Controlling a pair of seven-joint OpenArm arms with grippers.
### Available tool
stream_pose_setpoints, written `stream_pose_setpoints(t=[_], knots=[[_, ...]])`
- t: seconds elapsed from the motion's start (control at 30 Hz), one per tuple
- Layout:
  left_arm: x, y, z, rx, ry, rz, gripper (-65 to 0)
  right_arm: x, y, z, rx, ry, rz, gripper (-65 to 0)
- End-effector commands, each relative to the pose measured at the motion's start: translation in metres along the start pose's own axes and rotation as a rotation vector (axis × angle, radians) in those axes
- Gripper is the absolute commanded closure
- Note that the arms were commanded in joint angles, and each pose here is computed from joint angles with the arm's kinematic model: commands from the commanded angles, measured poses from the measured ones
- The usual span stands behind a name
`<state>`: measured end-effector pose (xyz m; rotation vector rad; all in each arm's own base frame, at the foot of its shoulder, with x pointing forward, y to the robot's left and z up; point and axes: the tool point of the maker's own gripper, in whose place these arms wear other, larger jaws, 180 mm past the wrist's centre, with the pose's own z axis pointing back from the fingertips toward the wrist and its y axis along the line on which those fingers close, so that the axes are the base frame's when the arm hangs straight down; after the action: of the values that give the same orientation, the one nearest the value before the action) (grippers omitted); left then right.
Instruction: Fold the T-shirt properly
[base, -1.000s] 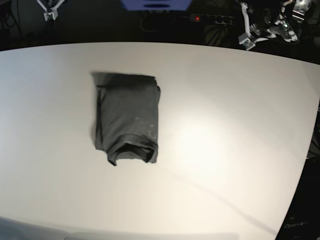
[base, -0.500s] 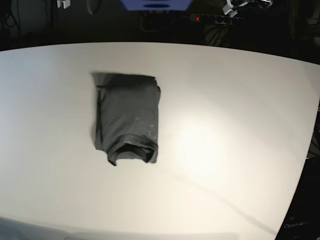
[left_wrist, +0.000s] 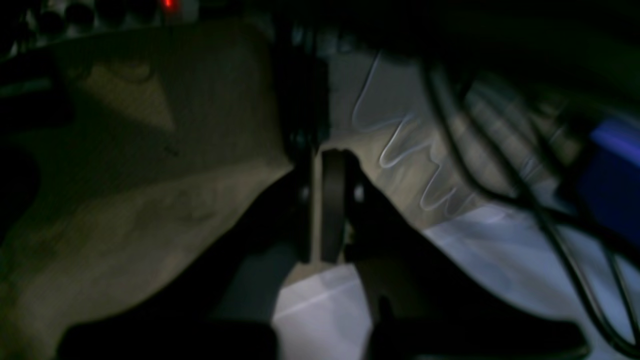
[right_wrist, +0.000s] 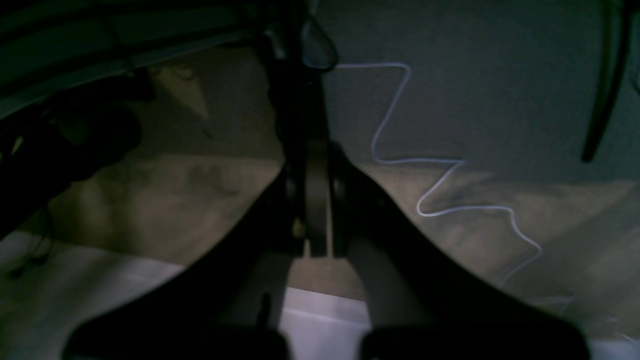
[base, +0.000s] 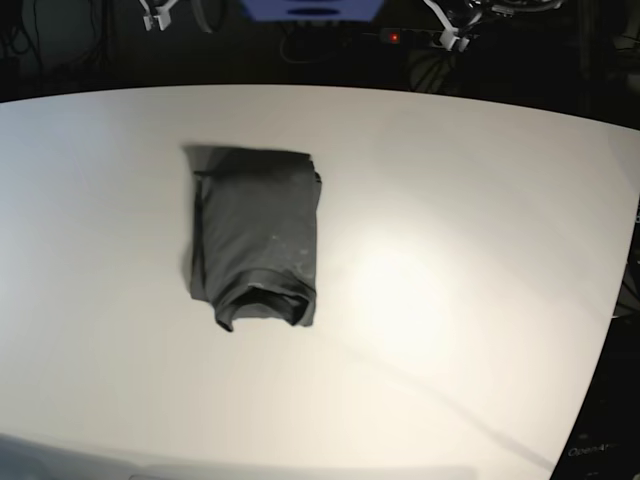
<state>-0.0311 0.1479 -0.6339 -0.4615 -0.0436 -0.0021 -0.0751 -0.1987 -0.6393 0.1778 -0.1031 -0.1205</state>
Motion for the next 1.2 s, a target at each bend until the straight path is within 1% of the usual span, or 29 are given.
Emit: stream_pose_setpoints(t=[0.0,0.1,0.17,0.2,0.23,0.27,0.33,0.4,0.47,0.5,0.57,0.7,0.73,0.8,0.87,1.0,1.1,1.17], knots=[[0.001,0.007,0.005,0.008,-0.031,0.019,-2.6,-0.005,-0.006,0.001,-0.03,0.007,0.015,-0.7],[0.013,0.011,0.006,0.028,-0.108,0.029,-2.6,0.01,0.001,-0.005,-0.035,-0.02,0.013,-0.7],[0.022,0.011,0.006,0.034,-0.136,0.023,-2.6,0.02,0.006,-0.008,-0.032,-0.041,0.008,-0.7],[0.027,0.011,0.006,0.033,-0.147,0.018,-2.6,0.026,0.005,-0.009,-0.042,-0.058,-0.015,-0.7],[0.032,0.01,0.005,0.032,-0.161,0.022,-2.6,0.032,0.001,-0.01,-0.062,-0.074,-0.041,-0.7],[0.037,0.008,0.004,0.031,-0.185,0.044,-2.6,0.038,-0.004,-0.01,-0.088,-0.086,-0.045,-0.7],[0.046,0.003,0.001,0.026,-0.232,0.102,-2.6,0.039,-0.009,-0.012,-0.136,-0.079,-0.044,-0.9],[0.049,0.001,-0.001,0.031,-0.244,0.119,-2.7,0.042,0.0,-0.017,-0.138,-0.068,-0.05,-0.9],[0.052,0.009,-0.002,0.091,-0.246,0.107,-2.7,0.048,0.007,-0.021,-0.124,-0.069,-0.052,-0.9],[0.053,0.012,-0.003,0.113,-0.247,0.101,-2.7,0.051,0.006,-0.021,-0.126,-0.072,-0.05,-0.9],[0.052,0.005,-0.009,0.122,-0.244,0.097,-2.7,0.051,0.006,-0.021,-0.124,-0.07,-0.048,-0.9],[0.052,0.006,-0.01,0.136,-0.256,0.119,-2.7,0.054,0.005,-0.021,-0.13,-0.08,-0.056,-0.9],[0.053,0.007,-0.01,0.147,-0.262,0.13,-2.7,0.056,0.003,-0.021,-0.135,-0.085,-0.055,-0.9],[0.052,0.016,-0.008,0.2,-0.274,0.151,-2.7,0.066,-0.006,-0.02,-0.174,-0.1,-0.033,-0.9],[0.052,0.017,-0.008,0.213,-0.274,0.15,-2.7,0.067,-0.011,-0.019,-0.204,-0.1,-0.023,-0.9],[0.053,0.017,-0.009,0.217,-0.281,0.164,-2.7,0.068,-0.011,-0.019,-0.204,-0.097,-0.017,-0.9],[0.053,0.016,-0.009,0.218,-0.282,0.167,-2.7,0.066,-0.008,-0.02,-0.196,-0.083,0.023,-0.9],[0.053,0.02,-0.008,0.24,-0.282,0.167,-2.7,0.066,-0.006,-0.021,-0.193,-0.081,0.03,-0.9]])
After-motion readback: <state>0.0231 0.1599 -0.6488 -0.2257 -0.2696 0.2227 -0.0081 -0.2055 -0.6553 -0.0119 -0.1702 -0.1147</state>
